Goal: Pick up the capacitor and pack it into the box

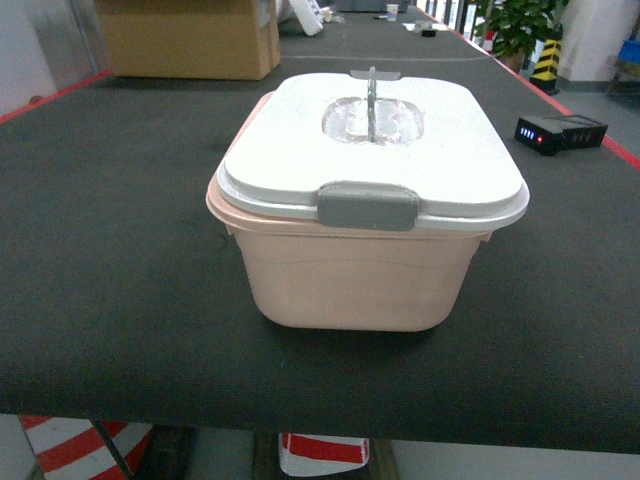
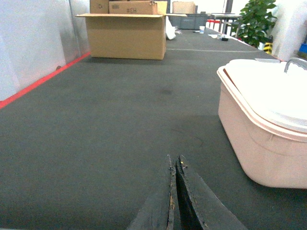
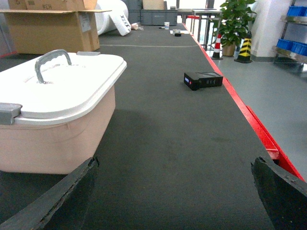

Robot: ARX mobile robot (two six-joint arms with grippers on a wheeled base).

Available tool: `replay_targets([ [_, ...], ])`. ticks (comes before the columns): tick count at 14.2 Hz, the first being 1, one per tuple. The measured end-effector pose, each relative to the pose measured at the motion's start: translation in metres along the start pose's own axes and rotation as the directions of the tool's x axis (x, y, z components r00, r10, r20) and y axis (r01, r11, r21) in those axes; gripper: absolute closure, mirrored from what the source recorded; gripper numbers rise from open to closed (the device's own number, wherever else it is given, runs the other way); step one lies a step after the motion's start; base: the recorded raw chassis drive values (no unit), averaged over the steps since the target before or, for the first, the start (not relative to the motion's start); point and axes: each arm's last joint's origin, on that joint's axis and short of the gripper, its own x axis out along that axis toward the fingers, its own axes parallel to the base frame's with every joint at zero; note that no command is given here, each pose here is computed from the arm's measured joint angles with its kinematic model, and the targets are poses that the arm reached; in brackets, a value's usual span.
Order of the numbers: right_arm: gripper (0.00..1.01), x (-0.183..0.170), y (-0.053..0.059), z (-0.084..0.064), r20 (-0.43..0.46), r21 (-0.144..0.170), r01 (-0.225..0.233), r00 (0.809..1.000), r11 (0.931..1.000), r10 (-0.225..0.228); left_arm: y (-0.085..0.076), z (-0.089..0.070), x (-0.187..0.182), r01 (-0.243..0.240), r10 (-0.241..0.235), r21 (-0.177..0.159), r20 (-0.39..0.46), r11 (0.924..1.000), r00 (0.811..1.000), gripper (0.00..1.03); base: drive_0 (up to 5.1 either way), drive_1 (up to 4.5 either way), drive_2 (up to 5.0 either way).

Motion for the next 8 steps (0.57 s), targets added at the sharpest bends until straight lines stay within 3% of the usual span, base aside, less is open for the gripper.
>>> replay_targets([
  [6, 0.03, 0.000, 0.000, 0.000, 0.000, 0.000, 0.000, 1.000, 1.0000, 0.000, 0.000, -0.004, -0.016, 0.000, 0.000, 0.000, -0.013, 1.0000, 1.000, 1.00, 0.0, 0.00, 0.0],
  [8, 0.03, 0.000, 0.000, 0.000, 0.000, 0.000, 0.000, 1.000, 1.0000, 0.000, 0.000, -0.004, -0.016, -0.001, 0.001, 0.000, -0.013, 1.0000, 1.000, 0.82, 0.0, 0.00, 0.0],
])
